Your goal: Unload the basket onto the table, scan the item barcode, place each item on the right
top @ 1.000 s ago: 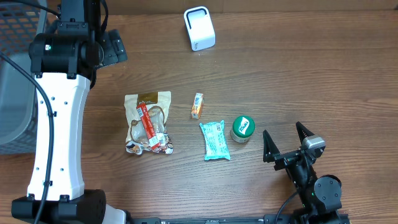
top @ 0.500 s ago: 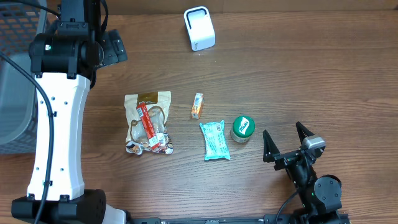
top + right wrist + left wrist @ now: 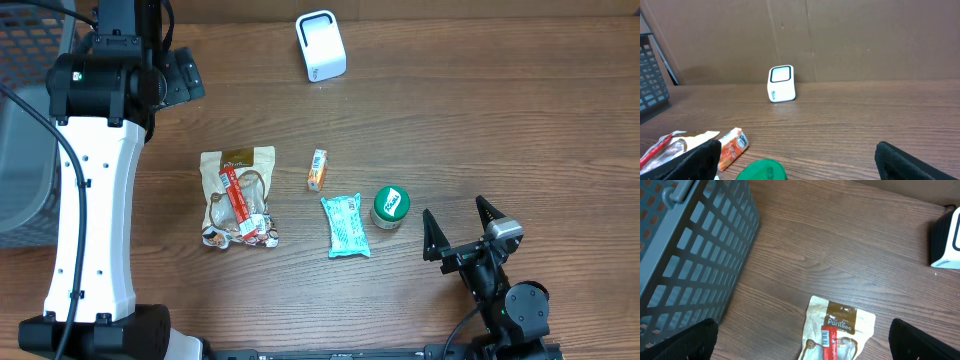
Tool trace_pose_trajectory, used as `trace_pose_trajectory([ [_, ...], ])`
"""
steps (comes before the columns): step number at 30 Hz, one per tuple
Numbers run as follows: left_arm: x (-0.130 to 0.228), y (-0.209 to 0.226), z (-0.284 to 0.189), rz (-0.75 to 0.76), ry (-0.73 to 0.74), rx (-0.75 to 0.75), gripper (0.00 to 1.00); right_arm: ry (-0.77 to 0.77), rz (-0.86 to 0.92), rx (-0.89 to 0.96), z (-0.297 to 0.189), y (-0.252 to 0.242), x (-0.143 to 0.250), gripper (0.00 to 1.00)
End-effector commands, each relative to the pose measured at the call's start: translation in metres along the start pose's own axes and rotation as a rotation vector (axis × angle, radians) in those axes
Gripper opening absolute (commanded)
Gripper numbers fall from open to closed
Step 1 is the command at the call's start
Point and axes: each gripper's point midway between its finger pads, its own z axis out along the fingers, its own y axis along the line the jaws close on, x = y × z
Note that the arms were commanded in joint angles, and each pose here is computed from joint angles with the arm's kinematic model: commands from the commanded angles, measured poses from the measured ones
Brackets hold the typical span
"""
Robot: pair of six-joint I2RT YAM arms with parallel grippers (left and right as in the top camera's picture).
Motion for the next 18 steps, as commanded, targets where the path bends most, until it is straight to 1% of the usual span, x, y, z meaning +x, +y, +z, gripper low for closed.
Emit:
trace_pose_trajectory([
  [1, -0.0036, 0.0026, -0.005, 0.009, -0.02, -0.01, 1.0, 0.005, -0.003, 0.012, 0.0005, -0.003, 0.0038, 1.0],
  [13, -0.0036, 0.0026, -0.005, 0.009, -0.02, -0.01, 1.0, 0.004, -0.003, 0.015, 0.0005, -0.0036, 0.0037, 1.0],
  [18, -0.0036, 0.0026, -0.005, 0.009, -0.02, -0.01, 1.0, 0.006, 0.027, 0.016, 0.0005, -0.0036, 0.0041, 1.0],
])
